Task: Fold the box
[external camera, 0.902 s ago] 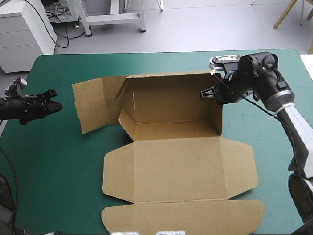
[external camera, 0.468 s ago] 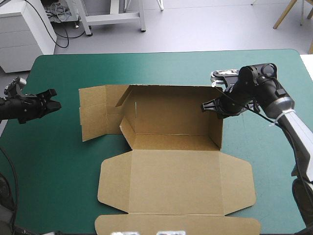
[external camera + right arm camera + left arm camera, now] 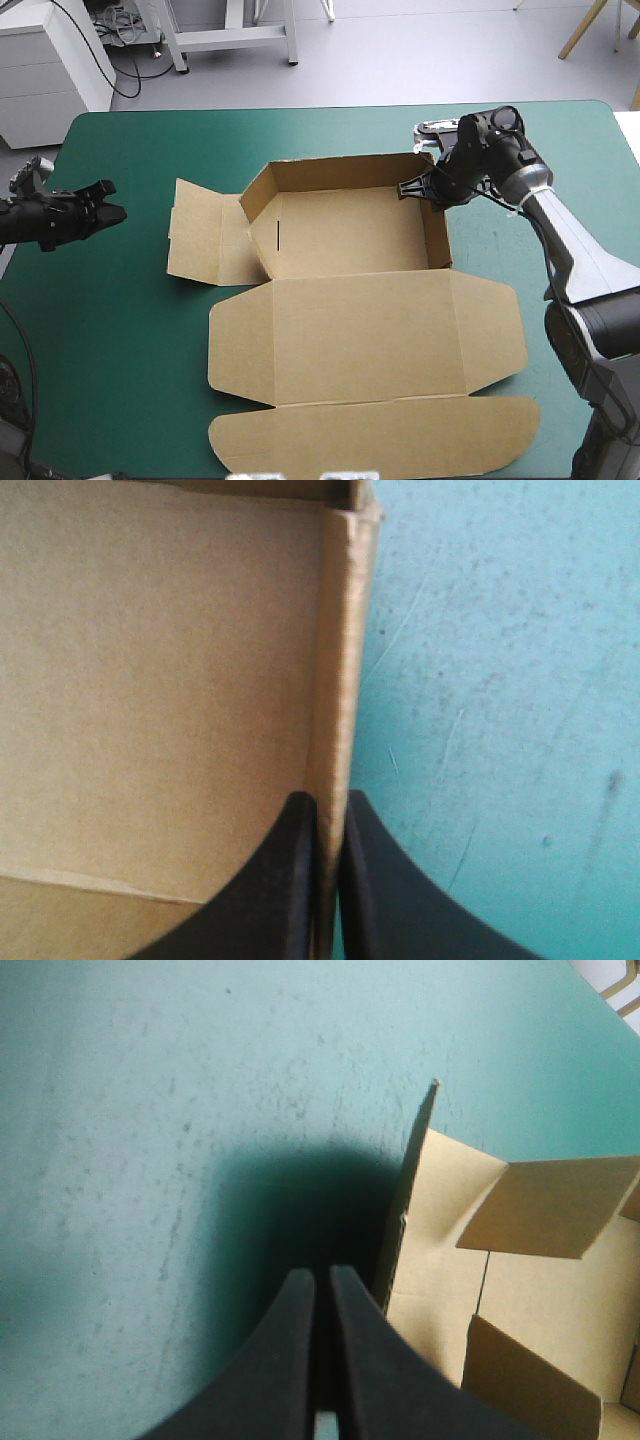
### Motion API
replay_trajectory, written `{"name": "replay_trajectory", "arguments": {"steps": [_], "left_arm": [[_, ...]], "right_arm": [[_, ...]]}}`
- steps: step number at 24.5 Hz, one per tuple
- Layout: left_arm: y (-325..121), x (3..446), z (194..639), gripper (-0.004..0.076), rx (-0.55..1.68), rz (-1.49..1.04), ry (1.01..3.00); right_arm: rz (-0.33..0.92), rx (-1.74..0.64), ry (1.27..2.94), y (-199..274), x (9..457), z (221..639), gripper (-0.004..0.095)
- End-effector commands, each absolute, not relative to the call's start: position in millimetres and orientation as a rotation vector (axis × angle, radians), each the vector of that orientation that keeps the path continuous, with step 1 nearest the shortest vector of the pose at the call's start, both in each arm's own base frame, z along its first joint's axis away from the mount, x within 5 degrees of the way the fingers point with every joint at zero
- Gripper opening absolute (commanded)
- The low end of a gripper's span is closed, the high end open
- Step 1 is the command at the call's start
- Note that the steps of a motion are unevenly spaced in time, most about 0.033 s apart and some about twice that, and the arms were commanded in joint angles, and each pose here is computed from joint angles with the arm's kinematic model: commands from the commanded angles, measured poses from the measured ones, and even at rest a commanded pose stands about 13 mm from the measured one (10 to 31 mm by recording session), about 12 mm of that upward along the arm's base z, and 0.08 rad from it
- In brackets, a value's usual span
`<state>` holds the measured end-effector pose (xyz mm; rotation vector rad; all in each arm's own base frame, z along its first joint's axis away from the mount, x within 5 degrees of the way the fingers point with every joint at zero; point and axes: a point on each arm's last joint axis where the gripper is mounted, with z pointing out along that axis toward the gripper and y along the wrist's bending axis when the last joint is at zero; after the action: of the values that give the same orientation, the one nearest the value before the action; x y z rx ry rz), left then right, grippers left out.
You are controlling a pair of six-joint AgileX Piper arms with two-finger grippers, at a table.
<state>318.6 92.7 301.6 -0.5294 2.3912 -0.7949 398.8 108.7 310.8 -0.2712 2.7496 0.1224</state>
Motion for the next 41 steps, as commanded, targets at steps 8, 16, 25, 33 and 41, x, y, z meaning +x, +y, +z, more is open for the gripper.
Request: {"name": "replay_trajectory", "arguments": {"steps": [8, 16, 25, 33, 41], "left_arm": [[88, 316, 328, 0.0015, -0.515, -0.829, 2.28], [87, 317, 331, 0.0015, -0.53, -0.869, 2.248], [86, 318, 332, 0.0015, -0.556, -0.909, 2.228], [84, 317, 333, 0.0015, -0.56, -0.94, 2.229], [84, 317, 333, 0.0015, -0.562, -0.94, 2.226]], "right_arm": [[0.094, -0.263, 2.627, 107, 417, 327, 0.0243], [0.097, -0.222, 2.585, 105, 414, 363, 0.0761], [0.081, -0.195, 2.309, 86, 356, 464, 0.0783], [0.14, -0.136, 2.294, 71, 287, 483, 0.0783], [0.13, -0.149, 2.464, 87, 343, 413, 0.0783]]}}
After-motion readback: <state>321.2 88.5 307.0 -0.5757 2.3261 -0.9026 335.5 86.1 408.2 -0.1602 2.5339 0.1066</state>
